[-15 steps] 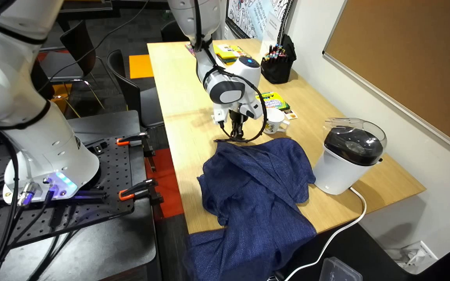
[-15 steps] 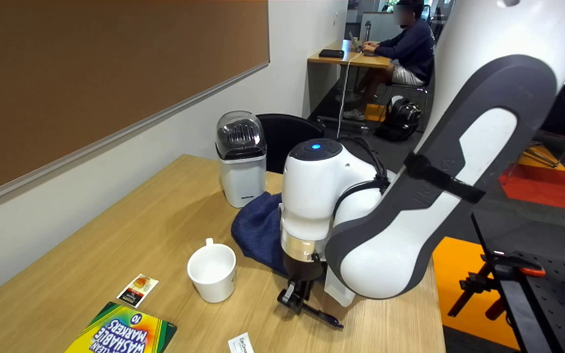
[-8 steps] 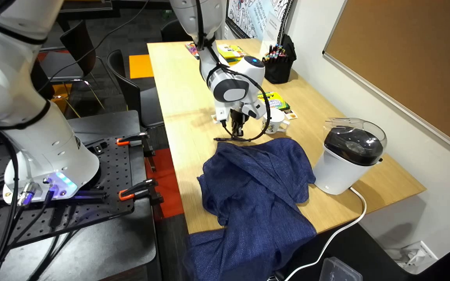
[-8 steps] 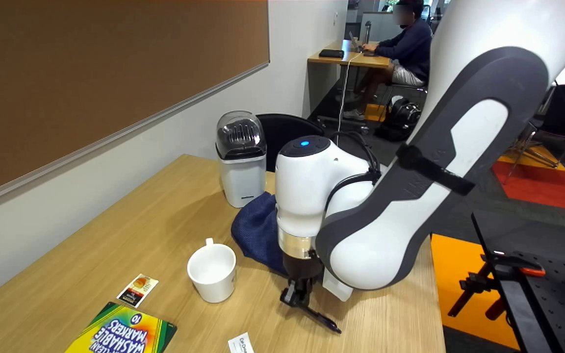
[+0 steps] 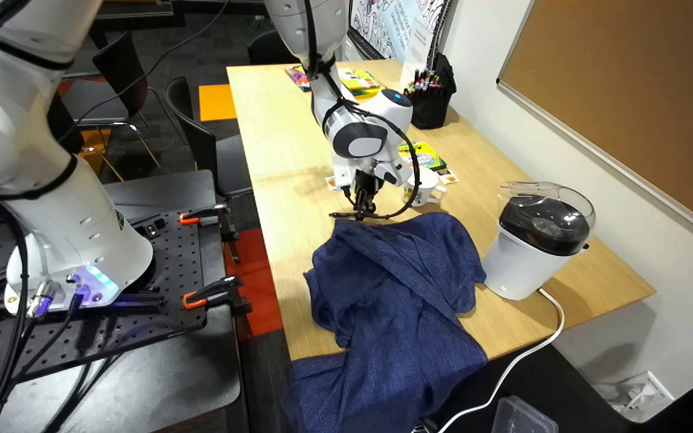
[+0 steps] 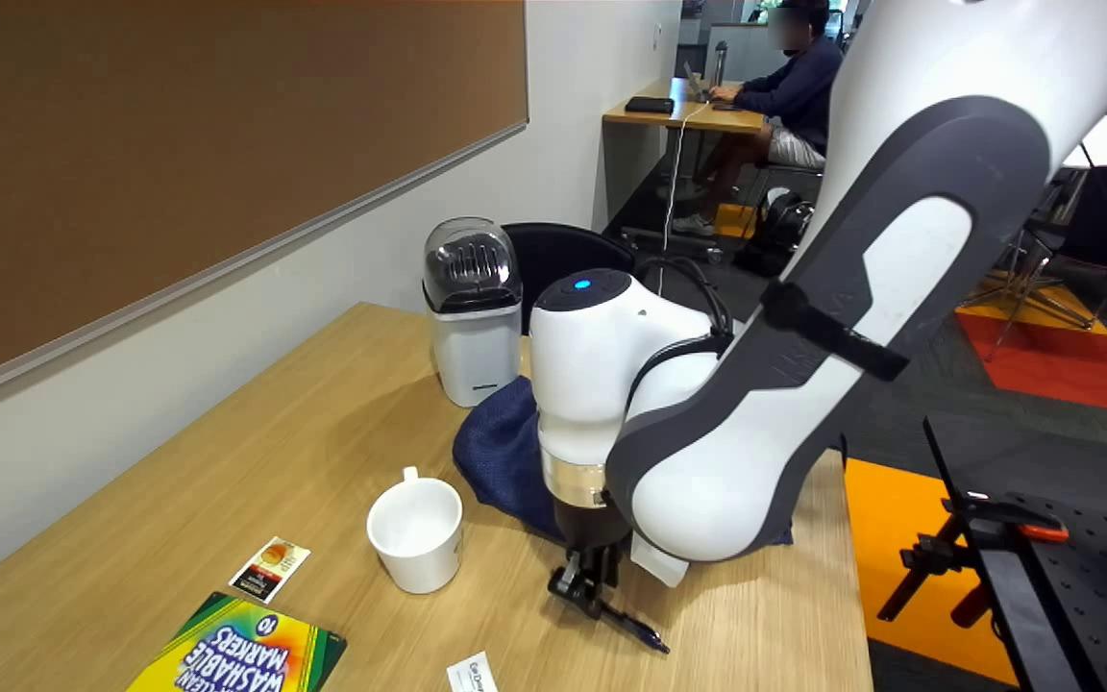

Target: Put the pen into the mug.

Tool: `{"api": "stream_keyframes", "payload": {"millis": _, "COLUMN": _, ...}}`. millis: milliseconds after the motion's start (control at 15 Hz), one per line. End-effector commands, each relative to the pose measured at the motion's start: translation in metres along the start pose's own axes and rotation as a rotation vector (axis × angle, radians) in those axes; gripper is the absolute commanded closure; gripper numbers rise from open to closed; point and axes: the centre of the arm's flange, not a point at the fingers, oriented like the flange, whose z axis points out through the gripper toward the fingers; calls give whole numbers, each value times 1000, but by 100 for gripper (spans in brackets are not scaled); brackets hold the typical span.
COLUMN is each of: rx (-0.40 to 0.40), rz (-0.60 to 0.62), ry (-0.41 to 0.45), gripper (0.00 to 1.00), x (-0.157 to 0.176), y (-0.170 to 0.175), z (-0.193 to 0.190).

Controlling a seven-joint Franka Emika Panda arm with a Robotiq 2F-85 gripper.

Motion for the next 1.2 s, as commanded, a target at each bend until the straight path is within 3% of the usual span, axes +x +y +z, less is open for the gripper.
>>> {"api": "stream_keyframes", "payload": {"millis": 0, "rx": 19, "rz": -16, "ry": -39, "gripper": 49, "x": 4, "y": 0, "z": 6}}
{"api": "stream_keyframes", "payload": {"millis": 67, "rx": 19, "rz": -19, "ry": -39, "gripper": 73, "x": 4, "y": 0, "z": 9}}
{"api": "stream_keyframes", "payload": {"millis": 200, "rx": 17, "rz": -18, "ry": -40, "gripper": 74, "x": 3, "y": 0, "z": 10}}
{"api": "stream_keyframes", "payload": {"millis": 400, "rx": 13, "rz": -7, "ry": -38, "gripper": 98, "x": 3, "y": 5, "z": 6}}
{"api": "stream_keyframes", "payload": {"millis": 1133, "rx": -26, "rz": -24, "ry": 52, "gripper": 97, "x": -8, "y": -3, "z": -40}}
